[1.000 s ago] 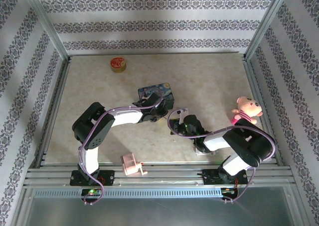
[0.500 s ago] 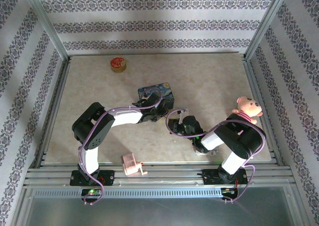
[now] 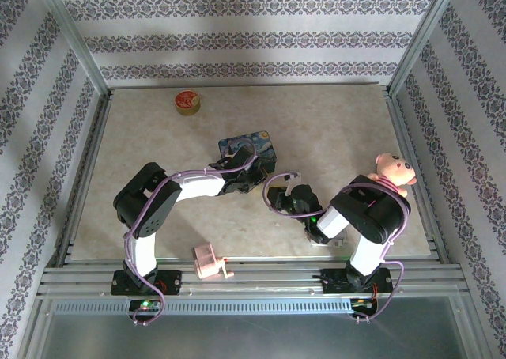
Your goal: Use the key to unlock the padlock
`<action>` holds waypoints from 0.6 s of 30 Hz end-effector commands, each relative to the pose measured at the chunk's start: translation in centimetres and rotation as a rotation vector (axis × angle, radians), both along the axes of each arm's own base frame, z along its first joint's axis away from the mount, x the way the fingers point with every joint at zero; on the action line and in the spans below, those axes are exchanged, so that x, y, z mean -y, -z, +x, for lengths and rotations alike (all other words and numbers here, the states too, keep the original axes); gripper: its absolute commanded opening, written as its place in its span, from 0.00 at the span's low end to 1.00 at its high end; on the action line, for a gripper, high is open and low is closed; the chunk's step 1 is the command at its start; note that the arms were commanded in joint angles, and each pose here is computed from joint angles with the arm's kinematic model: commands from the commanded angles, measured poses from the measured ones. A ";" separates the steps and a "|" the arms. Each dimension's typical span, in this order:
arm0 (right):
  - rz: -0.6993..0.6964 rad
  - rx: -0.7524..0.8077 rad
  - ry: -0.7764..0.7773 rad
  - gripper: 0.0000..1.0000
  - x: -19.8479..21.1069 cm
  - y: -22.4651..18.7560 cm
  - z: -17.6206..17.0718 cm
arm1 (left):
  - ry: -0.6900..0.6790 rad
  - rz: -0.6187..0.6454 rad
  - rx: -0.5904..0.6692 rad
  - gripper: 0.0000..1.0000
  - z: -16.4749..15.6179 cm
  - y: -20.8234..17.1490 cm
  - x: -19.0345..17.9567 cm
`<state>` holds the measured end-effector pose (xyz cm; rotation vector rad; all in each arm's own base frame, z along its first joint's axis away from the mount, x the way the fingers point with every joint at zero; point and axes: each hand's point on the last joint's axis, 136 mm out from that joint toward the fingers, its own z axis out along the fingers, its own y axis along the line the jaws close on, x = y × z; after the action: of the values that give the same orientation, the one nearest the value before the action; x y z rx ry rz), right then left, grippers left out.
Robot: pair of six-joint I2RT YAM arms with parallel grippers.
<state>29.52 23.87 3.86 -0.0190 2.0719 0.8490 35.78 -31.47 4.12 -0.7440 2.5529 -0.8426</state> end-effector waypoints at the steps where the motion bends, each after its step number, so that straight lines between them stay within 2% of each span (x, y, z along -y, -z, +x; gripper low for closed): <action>1: 0.044 0.033 0.033 0.00 0.3 -0.8 0.6 | -0.028 -0.053 0.004 0.00 0.4 -0.9 0.0; 18: 0.127 -0.014 0.035 0.00 -0.7 -0.4 1.4 | -0.015 -0.074 -0.012 0.00 0.4 -0.6 0.6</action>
<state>30.13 24.26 3.67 0.0493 2.0424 0.9186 36.11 -31.28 4.22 -0.7609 2.5433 -0.8519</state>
